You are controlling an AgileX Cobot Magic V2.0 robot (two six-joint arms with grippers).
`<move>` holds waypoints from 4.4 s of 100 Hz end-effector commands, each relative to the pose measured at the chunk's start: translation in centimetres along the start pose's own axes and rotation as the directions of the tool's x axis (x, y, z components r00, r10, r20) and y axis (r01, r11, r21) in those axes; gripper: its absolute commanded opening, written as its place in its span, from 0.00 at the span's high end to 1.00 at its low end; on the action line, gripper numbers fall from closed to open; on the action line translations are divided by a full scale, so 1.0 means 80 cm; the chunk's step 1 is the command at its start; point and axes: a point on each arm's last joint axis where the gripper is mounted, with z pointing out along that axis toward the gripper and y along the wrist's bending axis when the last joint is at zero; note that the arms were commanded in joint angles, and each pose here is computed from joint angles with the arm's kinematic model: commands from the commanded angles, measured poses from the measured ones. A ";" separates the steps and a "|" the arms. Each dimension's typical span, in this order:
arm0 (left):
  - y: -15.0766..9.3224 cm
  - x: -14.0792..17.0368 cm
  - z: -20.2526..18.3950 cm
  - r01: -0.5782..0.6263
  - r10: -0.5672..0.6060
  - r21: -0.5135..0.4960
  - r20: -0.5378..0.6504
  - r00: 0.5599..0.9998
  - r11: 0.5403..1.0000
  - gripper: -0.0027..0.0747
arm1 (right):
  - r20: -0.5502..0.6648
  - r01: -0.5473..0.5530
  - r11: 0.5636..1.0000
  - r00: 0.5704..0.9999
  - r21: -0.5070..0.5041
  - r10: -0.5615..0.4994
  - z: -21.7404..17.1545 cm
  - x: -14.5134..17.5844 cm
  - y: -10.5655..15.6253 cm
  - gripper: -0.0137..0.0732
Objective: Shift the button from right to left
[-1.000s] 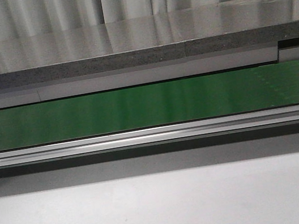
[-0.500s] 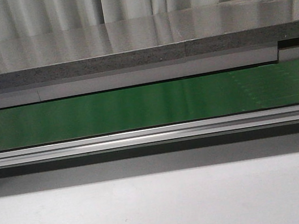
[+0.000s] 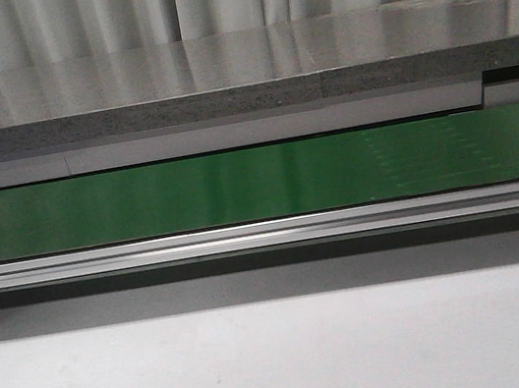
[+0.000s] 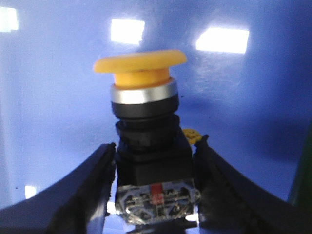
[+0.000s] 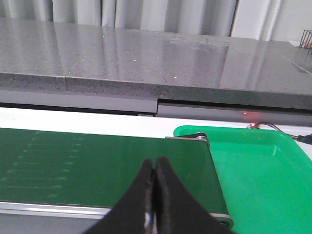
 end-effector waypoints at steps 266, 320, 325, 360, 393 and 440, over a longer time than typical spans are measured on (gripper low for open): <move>-0.150 0.333 -0.262 -0.267 -0.146 0.261 0.912 0.383 0.928 0.99 | 0.091 0.011 1.000 0.996 0.006 -0.011 -0.002 -0.019 -0.001 0.92; -0.129 0.391 -0.177 -0.131 -0.131 0.145 0.985 0.108 0.981 0.99 | 0.091 0.011 1.000 0.996 0.006 -0.011 -0.002 -0.019 -0.001 0.92; -0.128 0.396 -0.167 -0.116 -0.122 0.134 0.987 0.104 0.984 0.99 | 0.091 0.011 1.000 0.996 0.006 -0.011 -0.002 -0.019 -0.001 0.92; -0.131 0.425 -0.097 -0.083 -0.142 0.139 0.989 -0.027 0.987 0.99 | 0.091 0.011 1.000 0.996 0.006 -0.011 -0.002 -0.019 -0.001 0.92; -0.132 0.423 -0.082 -0.079 -0.156 0.155 0.988 -0.006 0.985 0.99 | 0.089 0.011 1.000 0.996 0.006 -0.011 -0.001 -0.019 -0.001 0.92; -0.132 0.423 -0.082 -0.079 -0.156 0.155 0.988 -0.006 0.985 0.99 | 0.089 0.011 1.000 0.996 0.006 -0.011 -0.001 -0.019 -0.001 0.92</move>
